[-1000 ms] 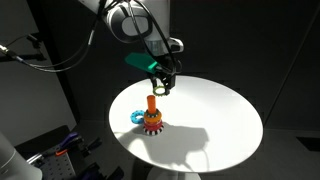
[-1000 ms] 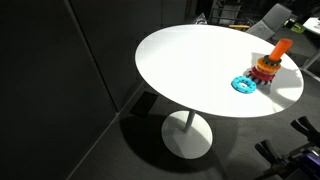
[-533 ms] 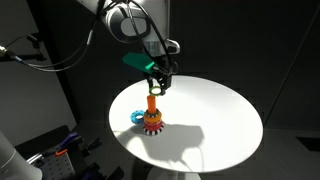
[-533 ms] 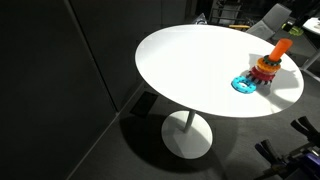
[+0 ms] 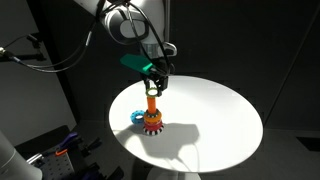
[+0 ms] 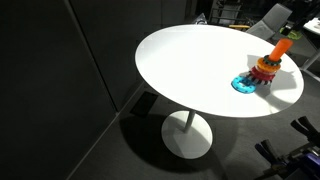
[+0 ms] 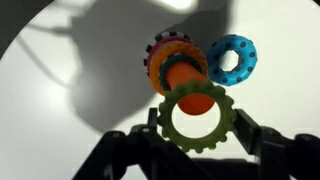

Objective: Put the yellow ring on the orange stand.

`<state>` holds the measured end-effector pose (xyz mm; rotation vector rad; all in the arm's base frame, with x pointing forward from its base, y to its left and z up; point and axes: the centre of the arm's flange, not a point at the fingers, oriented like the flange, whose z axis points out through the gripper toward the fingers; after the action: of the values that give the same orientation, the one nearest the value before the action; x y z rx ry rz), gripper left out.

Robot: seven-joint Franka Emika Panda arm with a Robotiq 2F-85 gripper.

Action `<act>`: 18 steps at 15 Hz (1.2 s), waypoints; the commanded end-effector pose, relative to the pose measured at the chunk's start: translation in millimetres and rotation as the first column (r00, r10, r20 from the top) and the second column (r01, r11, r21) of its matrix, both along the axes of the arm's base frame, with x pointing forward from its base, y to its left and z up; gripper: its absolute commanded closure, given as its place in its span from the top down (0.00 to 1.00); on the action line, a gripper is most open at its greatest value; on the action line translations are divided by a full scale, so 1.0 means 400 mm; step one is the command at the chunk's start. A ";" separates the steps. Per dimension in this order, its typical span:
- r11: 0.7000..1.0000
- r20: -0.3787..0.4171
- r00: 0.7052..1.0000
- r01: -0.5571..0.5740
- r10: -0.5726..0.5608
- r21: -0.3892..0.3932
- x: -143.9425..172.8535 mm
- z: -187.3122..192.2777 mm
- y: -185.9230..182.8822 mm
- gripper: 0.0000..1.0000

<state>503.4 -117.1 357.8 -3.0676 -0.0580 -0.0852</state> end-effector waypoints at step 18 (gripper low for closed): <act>0.999 -0.051 0.999 -0.012 0.009 -0.041 -0.005 -0.065 0.015 0.49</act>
<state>499.3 -113.2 332.5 -3.0793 -0.0859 -0.0003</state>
